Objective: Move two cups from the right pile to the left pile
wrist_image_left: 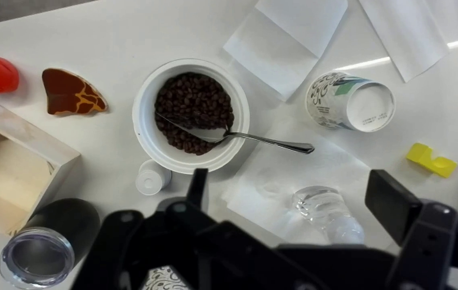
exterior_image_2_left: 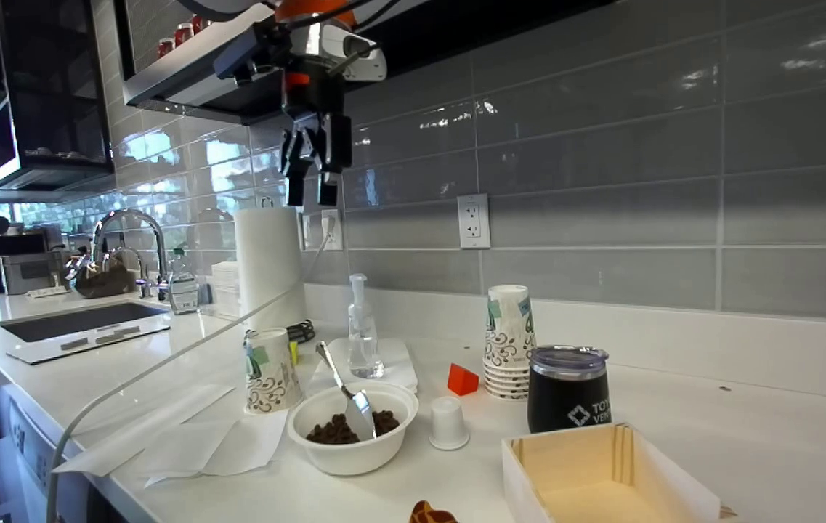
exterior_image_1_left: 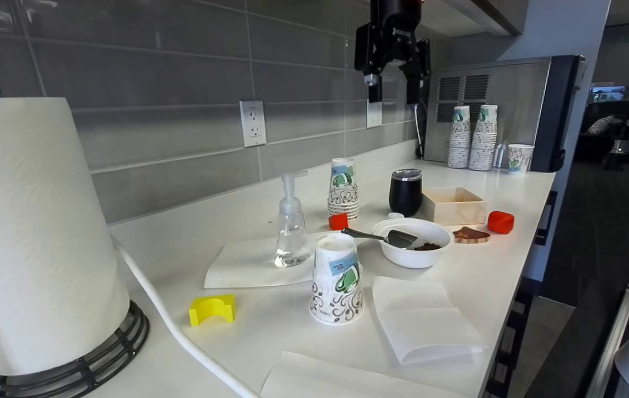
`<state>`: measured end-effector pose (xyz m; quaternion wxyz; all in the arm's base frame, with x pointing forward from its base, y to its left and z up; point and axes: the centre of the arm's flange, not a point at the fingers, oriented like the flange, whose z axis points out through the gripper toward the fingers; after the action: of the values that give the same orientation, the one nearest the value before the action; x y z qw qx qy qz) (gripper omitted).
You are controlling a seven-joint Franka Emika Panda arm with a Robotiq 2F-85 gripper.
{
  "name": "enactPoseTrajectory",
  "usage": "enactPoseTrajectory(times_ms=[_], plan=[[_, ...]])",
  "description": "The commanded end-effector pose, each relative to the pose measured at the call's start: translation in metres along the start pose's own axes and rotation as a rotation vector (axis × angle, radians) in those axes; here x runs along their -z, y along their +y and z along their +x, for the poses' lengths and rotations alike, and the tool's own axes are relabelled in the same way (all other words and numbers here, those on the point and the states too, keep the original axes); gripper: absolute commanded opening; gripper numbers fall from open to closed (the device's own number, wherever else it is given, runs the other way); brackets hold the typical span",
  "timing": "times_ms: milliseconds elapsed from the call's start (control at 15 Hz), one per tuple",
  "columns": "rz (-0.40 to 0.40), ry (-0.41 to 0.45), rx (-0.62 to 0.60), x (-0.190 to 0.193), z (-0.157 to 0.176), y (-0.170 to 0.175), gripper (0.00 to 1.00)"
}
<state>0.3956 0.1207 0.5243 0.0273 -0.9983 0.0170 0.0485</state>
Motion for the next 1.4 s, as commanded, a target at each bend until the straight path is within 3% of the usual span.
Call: enactPoseTrajectory(times_ms=[0, 267, 800, 1333], plan=[[0.026, -0.015, -0.062, -0.024, 0.006, 0.031, 1.0], [0.084, -0.015, -0.095, -0.05, 0.029, 0.055, 1.0], [0.19, 0.133, -0.192, -0.058, 0.102, 0.065, 1.0], [0.177, 0.264, -0.329, -0.069, 0.162, 0.081, 1.0]])
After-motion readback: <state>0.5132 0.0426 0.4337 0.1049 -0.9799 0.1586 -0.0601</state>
